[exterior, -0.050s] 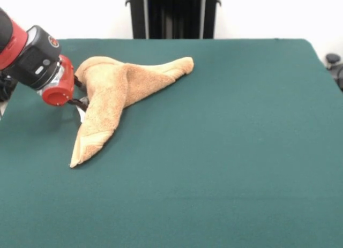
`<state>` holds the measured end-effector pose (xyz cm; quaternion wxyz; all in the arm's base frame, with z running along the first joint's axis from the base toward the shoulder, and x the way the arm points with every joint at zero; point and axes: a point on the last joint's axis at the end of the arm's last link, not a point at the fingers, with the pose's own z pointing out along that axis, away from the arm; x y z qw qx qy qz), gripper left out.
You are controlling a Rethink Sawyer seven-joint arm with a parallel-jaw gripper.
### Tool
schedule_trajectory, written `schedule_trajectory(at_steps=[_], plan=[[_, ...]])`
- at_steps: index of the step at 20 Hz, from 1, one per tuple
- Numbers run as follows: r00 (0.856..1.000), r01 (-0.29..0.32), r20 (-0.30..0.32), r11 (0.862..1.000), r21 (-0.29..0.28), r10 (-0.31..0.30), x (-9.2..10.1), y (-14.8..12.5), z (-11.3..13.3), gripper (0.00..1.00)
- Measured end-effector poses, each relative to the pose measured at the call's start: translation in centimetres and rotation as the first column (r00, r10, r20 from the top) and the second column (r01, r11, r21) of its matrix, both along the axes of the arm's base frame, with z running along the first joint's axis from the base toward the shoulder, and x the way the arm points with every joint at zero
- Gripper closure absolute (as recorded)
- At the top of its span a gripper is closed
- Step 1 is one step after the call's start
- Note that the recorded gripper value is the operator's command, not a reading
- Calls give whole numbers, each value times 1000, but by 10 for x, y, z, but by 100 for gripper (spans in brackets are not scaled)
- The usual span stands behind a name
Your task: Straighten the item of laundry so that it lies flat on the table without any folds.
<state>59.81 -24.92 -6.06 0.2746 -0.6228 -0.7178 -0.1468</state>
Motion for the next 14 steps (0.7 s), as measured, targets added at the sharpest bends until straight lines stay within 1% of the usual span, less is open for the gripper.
schedule_trajectory(at_steps=[7,14], plan=[[1000,9,-3,1000,4,-9,-8,16,0,0],[999,10,-46,999,51,-8,-23,45,-4,0]])
